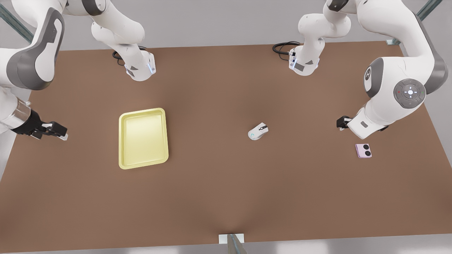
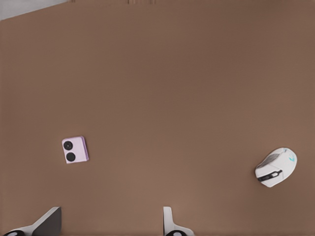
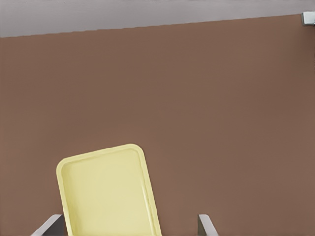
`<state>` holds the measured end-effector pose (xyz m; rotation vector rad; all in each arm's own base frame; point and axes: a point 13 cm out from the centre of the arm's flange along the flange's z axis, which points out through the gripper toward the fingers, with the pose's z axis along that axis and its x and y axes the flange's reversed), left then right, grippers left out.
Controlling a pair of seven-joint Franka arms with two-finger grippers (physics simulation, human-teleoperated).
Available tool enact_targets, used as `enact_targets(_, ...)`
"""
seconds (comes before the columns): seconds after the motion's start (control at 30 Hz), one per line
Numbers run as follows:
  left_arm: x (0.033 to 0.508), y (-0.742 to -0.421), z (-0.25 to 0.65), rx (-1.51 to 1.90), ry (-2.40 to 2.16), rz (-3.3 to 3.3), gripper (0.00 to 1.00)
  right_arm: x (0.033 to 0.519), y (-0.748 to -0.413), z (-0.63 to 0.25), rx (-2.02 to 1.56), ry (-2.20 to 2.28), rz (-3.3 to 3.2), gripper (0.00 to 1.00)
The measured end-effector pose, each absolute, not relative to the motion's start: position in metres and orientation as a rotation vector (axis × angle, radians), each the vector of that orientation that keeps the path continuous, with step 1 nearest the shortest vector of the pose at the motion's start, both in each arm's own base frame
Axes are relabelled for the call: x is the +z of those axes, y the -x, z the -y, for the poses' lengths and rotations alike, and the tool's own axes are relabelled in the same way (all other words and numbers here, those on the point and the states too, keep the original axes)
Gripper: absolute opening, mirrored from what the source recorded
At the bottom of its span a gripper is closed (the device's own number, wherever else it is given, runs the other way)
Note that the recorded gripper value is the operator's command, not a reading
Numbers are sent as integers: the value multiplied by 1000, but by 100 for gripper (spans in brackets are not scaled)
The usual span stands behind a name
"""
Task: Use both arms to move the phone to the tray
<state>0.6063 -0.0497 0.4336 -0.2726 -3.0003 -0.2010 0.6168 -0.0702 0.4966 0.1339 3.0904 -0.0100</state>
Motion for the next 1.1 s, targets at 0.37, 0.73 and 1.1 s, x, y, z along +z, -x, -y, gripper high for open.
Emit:
enact_targets(0.37,280,-619,-45,-231,77,2899,100,501,-617,65,-3,-124,-3080,100)
enact_targets(0.73,145,-595,-144,-238,-31,2990,100,499,-601,20,-51,38,-3134,100)
enact_targets(1.1,85,-591,-207,-107,-149,3122,100,474,-592,22,-72,60,-3194,100)
